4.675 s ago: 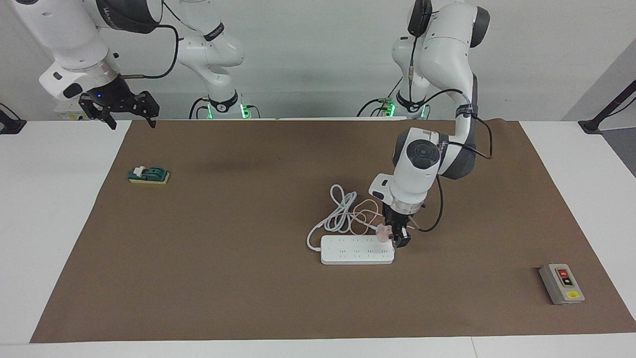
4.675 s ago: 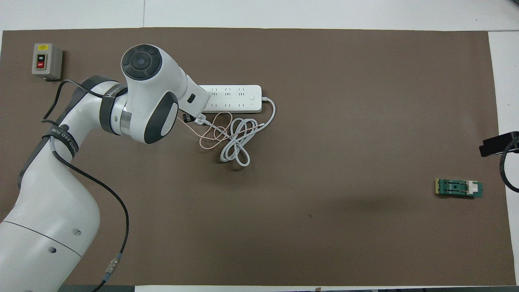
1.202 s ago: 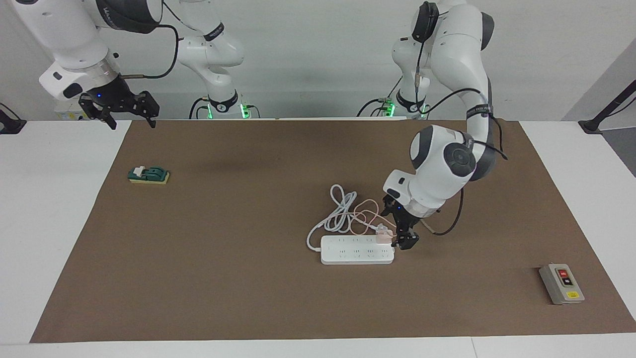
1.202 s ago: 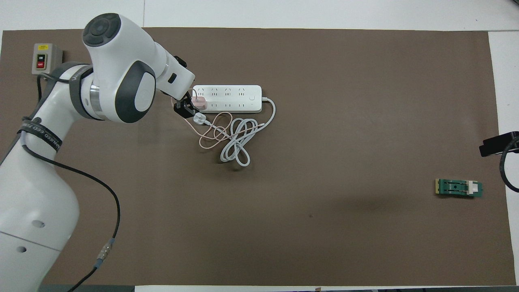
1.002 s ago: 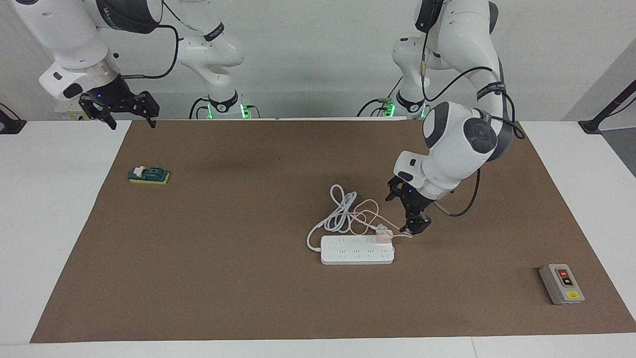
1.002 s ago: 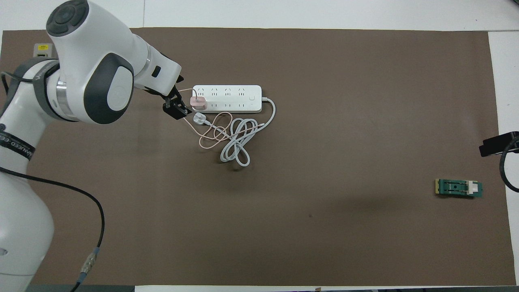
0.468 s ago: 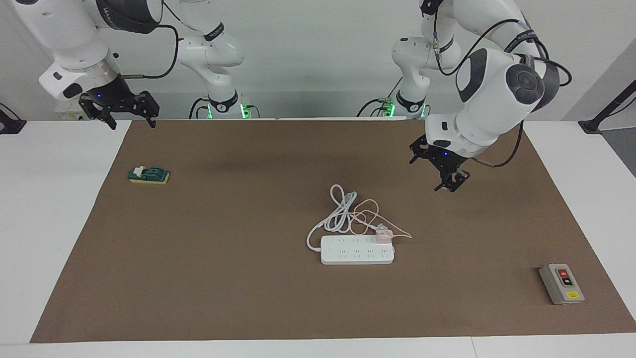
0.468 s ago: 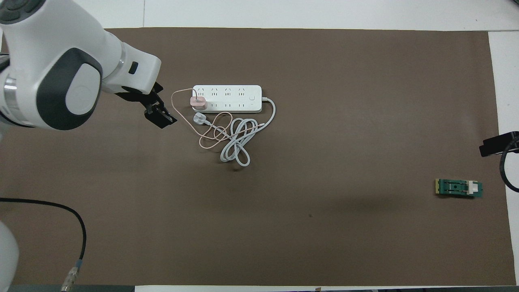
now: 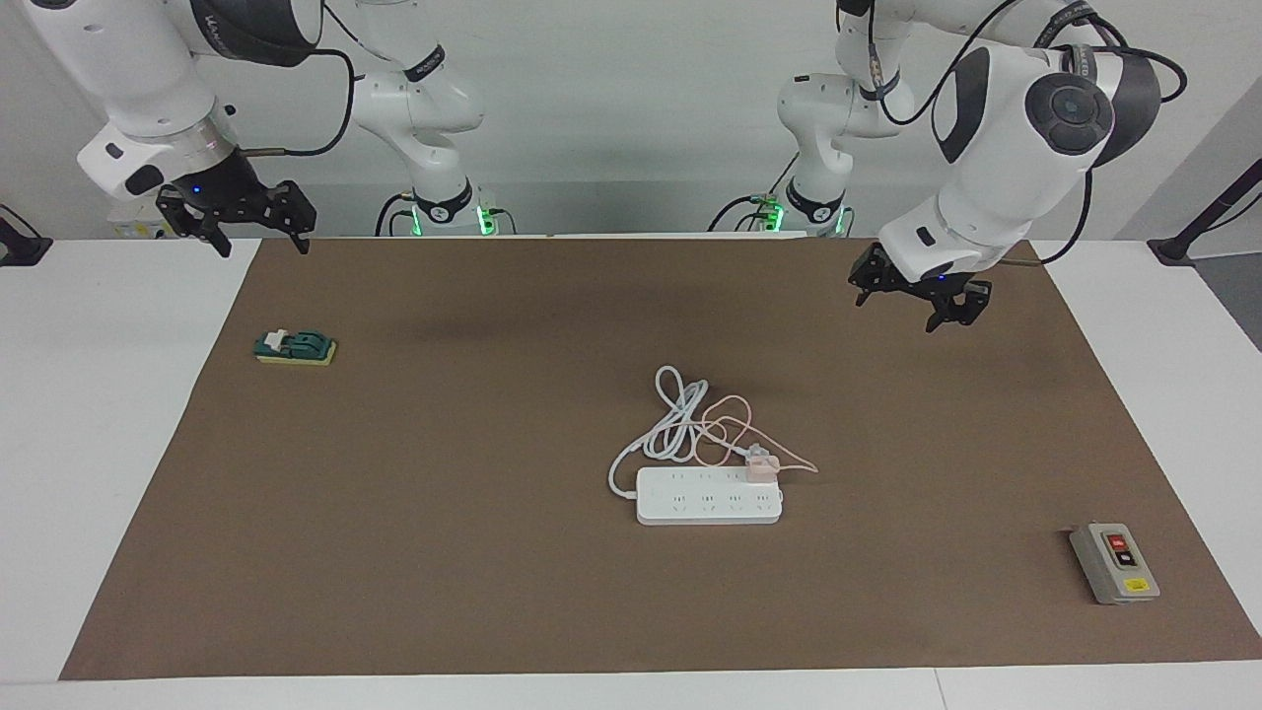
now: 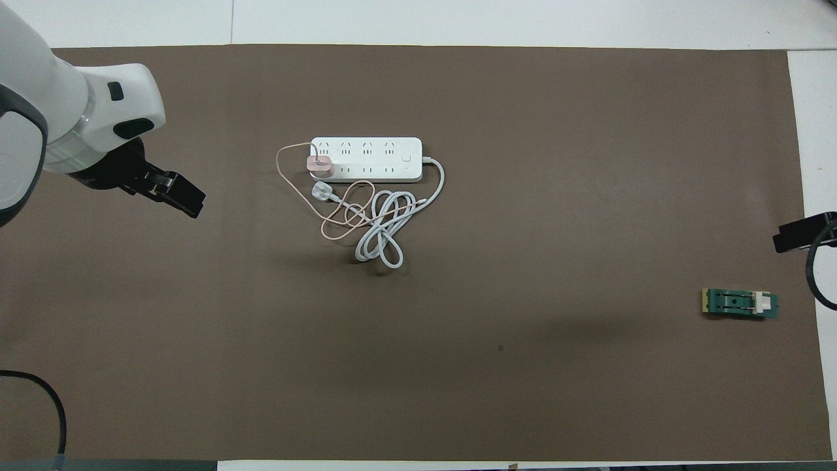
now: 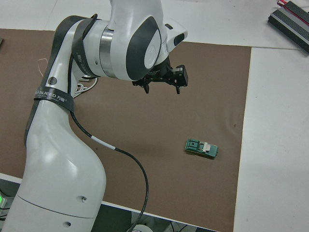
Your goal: Plug charger into power strip
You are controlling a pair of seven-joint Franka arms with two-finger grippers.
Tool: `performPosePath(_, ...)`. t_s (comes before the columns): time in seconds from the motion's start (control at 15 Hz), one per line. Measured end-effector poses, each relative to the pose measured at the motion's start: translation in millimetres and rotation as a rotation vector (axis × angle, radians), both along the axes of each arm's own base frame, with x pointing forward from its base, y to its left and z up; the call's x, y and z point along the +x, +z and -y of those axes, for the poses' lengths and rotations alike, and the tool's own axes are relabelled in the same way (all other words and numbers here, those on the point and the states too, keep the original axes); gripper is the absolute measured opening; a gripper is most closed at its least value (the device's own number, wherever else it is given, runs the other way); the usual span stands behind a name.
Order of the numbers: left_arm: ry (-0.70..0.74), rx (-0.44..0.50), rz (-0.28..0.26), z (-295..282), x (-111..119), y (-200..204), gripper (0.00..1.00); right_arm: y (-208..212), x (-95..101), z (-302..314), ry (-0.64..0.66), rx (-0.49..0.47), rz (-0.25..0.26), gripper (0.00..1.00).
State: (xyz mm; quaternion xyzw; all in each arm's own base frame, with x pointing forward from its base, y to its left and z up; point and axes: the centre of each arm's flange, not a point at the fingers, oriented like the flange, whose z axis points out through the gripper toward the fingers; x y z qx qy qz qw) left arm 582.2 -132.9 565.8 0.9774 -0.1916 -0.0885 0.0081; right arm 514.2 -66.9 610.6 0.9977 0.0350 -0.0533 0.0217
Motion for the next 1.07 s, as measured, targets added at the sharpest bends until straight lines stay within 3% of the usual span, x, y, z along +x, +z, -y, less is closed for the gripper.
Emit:
performPosePath(0.2,0.098,0.013,0.017,-7.5,-1.8,8.9,1.0,0.0,0.0,0.0,0.0,0.0,0.0,1.0)
performPosePath(0.53,0.117,0.006,0.055,-13.1,-11.6,32.3,1.0,0.0,0.0,0.0,0.0,0.0,0.0,1.0)
performPosePath(0.87,0.137,0.009,0.053,-18.9,-11.8,32.6,1.0,0.0,0.0,0.0,0.0,0.0,0.0,1.0)
performPosePath(1.07,0.193,0.022,0.022,-39.9,-16.2,36.1,1.0,0.0,0.0,0.0,0.0,0.0,0.0,1.0)
